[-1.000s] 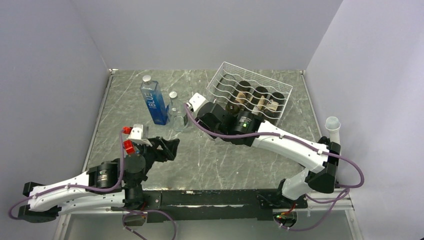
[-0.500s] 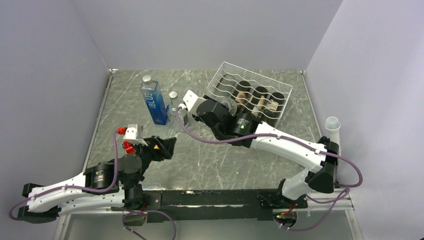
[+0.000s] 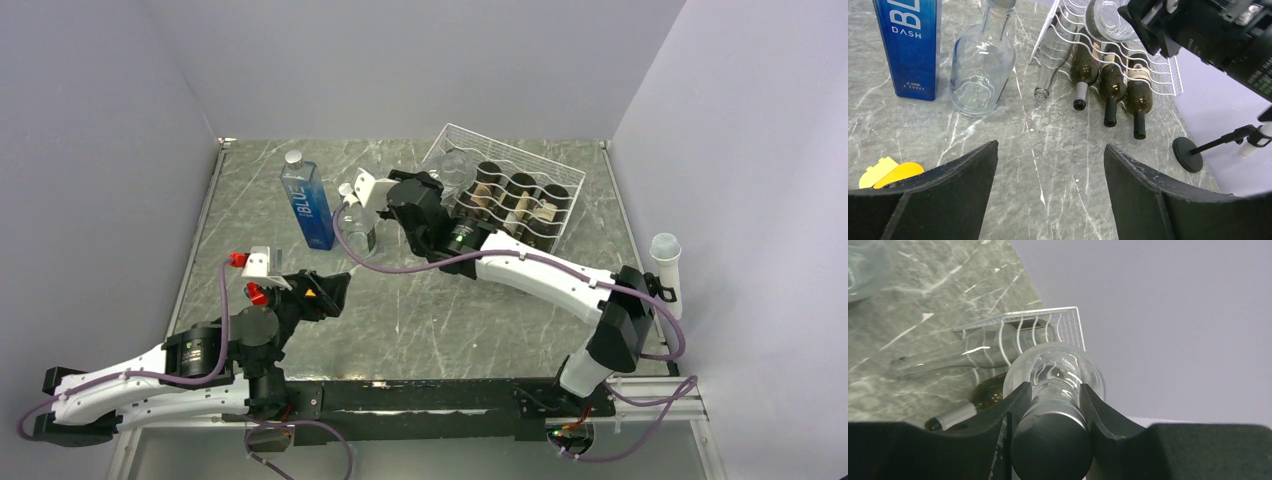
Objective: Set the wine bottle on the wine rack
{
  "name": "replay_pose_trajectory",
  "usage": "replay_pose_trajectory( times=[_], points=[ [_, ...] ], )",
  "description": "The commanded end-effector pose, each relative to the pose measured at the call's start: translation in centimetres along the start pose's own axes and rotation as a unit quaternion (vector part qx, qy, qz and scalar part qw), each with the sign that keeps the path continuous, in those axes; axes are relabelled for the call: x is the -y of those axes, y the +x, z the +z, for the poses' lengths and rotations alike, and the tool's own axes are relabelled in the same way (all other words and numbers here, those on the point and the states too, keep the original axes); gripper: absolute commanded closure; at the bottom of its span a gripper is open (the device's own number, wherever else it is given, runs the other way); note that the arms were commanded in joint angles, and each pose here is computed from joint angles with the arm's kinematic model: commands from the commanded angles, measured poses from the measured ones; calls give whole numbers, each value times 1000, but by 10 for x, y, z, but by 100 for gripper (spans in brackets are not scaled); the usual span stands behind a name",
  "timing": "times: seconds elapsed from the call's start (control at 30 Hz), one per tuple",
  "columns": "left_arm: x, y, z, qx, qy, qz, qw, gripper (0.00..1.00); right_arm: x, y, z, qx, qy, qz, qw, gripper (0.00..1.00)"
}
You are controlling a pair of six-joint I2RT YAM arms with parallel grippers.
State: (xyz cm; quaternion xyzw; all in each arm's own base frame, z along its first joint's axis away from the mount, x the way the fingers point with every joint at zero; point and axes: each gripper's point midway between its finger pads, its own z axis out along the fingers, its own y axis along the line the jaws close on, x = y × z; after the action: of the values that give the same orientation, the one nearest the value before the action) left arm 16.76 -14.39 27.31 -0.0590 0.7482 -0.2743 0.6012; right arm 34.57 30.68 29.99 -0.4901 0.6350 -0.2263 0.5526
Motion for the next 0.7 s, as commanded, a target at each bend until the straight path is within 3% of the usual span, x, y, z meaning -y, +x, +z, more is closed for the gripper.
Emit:
replay_pose_trajectory(
  times=[0.0,0.67],
  points=[
    [8,-16,-4,8,11,-28,1000,18,79,-12,0,30,111,9,993,100],
    [23,-24,-4,4,27,-12,1000,18,131,4,58,60,162,-6,985,100]
  ],
)
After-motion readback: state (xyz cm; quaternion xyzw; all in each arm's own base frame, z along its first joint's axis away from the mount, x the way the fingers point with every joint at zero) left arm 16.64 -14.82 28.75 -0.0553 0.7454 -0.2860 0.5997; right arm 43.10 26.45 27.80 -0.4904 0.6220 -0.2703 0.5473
